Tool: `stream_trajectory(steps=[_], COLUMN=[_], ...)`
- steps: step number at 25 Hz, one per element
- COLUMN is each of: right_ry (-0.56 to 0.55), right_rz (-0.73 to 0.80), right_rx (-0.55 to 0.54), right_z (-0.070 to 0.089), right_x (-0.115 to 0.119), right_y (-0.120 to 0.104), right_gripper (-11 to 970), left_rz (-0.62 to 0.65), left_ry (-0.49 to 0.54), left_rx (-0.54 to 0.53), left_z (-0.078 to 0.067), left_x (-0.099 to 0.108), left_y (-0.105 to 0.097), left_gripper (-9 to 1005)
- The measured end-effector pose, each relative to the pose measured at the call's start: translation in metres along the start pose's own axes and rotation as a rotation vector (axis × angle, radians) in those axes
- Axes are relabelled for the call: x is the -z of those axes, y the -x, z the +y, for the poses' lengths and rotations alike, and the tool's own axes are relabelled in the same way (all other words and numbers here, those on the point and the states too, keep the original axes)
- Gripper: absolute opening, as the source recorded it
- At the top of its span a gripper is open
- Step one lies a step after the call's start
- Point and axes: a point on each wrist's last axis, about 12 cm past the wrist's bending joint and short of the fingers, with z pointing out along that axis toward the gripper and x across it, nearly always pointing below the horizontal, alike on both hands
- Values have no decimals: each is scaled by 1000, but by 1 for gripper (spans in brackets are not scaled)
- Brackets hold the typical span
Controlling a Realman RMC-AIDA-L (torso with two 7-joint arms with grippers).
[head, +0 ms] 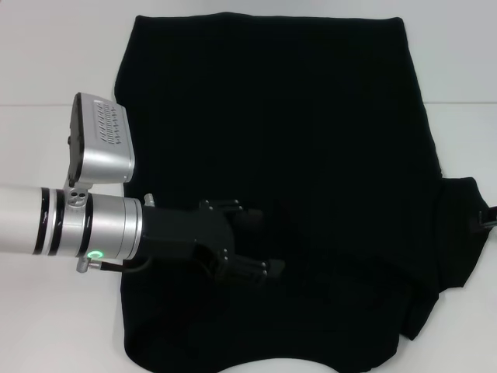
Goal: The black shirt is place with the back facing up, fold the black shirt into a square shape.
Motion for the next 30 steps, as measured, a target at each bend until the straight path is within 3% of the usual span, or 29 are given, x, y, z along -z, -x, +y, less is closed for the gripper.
stream_trajectory(steps=[13, 18, 30], right_ry=[-14, -16, -21], right_rz=[-7, -5, -23], right_rx=[-10, -9, -30], right_z=[0, 1, -2], right_x=[-9, -11, -8], right_y=[1, 0, 1], right_gripper=[583, 345, 21], left_rz=[1, 3, 6], left_ry=[30, 40, 49], left_rx=[3, 2, 1], left_z=[4, 5, 7], left_x=[1, 2, 3], left_y=[0, 0, -1], left_gripper=[949, 946, 940])
